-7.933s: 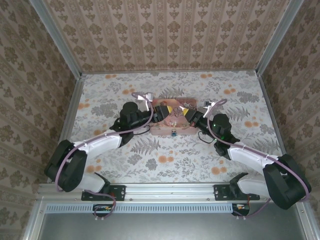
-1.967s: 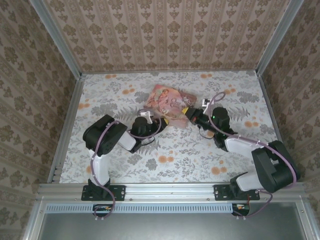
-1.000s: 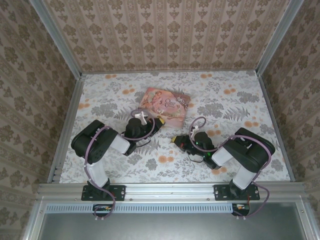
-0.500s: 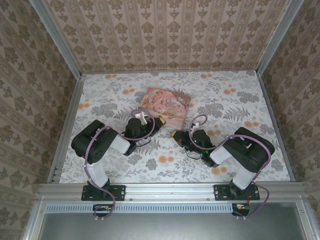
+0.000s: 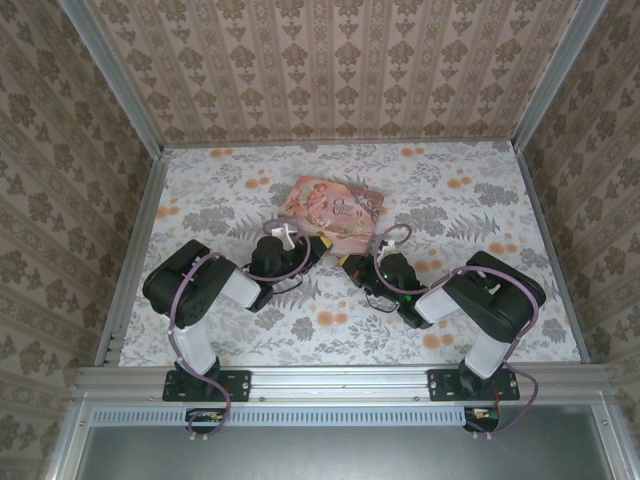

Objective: Unlock a padlock with a key

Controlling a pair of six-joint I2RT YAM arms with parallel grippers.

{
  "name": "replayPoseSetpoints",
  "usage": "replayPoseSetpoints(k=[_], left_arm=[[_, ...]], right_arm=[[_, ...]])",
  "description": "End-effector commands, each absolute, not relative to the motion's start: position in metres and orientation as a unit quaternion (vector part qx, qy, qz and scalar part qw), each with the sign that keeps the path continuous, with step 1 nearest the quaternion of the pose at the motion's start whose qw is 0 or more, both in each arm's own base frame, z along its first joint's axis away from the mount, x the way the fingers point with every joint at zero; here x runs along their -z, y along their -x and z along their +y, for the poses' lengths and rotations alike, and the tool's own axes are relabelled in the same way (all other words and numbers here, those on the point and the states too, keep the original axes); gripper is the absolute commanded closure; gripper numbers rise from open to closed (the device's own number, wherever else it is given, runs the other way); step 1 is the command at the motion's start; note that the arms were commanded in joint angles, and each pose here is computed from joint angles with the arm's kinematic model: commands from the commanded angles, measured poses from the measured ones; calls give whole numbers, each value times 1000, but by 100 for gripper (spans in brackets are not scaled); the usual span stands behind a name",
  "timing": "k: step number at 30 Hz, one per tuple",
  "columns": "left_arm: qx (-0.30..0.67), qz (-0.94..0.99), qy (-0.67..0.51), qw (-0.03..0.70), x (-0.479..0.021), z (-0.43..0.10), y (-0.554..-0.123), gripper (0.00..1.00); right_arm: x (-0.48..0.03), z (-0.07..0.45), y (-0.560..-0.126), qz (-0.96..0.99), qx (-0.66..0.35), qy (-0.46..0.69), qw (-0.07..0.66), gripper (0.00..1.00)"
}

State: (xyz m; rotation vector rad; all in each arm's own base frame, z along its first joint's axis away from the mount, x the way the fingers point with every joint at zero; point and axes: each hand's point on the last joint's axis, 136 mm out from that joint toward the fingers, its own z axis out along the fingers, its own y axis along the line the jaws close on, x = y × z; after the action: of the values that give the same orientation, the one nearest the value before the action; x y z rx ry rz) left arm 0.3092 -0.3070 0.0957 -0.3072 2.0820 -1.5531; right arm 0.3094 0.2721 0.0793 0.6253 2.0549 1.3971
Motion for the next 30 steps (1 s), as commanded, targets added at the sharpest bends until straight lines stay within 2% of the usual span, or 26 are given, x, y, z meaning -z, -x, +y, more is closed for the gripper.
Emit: replayPoseSetpoints(k=[1, 30], left_arm=[[613, 734, 86, 278, -128, -317, -308, 100], [607, 740, 86, 275, -121, -317, -306, 100]], right_arm=[[-78, 275, -316, 766, -521, -242, 289, 100], [-88, 274, -326, 758, -528, -245, 294, 100]])
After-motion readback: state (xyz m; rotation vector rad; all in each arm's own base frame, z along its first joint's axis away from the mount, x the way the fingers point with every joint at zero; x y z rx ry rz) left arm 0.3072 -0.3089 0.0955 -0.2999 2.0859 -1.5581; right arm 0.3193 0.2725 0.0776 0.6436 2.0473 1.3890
